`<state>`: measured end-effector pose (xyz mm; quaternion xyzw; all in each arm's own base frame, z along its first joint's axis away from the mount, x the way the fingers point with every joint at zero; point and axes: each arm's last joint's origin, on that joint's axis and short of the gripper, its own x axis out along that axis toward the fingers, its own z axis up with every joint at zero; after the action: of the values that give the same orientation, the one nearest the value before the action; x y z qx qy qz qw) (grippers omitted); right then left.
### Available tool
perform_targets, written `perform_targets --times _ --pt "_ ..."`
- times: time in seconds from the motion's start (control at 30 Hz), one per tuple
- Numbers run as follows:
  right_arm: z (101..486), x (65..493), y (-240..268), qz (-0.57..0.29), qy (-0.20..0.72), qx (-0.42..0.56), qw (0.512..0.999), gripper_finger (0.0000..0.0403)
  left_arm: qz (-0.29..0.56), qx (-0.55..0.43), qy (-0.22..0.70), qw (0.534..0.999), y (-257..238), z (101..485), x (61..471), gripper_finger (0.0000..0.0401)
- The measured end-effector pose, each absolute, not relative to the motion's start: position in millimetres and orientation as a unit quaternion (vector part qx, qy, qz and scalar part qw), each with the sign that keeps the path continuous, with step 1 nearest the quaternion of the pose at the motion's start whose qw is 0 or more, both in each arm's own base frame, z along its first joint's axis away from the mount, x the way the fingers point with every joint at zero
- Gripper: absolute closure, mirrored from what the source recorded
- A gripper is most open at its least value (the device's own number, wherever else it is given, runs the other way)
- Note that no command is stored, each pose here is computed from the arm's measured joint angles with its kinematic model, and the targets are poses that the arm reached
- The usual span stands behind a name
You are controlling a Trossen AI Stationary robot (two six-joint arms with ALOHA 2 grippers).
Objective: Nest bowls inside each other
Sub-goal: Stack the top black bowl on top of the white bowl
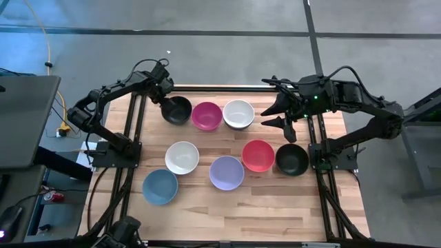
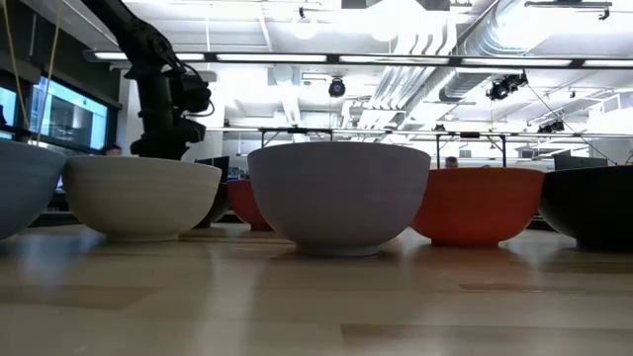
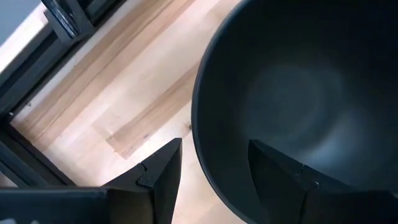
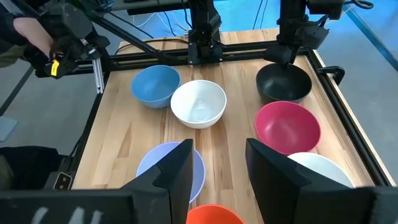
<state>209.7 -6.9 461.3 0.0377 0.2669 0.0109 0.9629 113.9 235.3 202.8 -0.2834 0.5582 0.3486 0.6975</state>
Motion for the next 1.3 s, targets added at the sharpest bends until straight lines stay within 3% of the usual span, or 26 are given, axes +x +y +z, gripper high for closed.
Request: perform_targets --times 0.33,0.67,1.3 --pt "461 210 -7 0.01 0.267 0.039 0.963 0.0263 0.351 -0.292 0.558 0.693 234 203 114 0.0245" --pt "460 211 -7 0.01 0.269 0.039 0.962 0.0263 0.354 -0.29 0.556 0.694 235 203 114 0.0392" --pt "456 219 -7 0.01 0.28 0.038 0.959 0.0263 0.372 -0.287 0.53 0.705 245 204 105 0.04"
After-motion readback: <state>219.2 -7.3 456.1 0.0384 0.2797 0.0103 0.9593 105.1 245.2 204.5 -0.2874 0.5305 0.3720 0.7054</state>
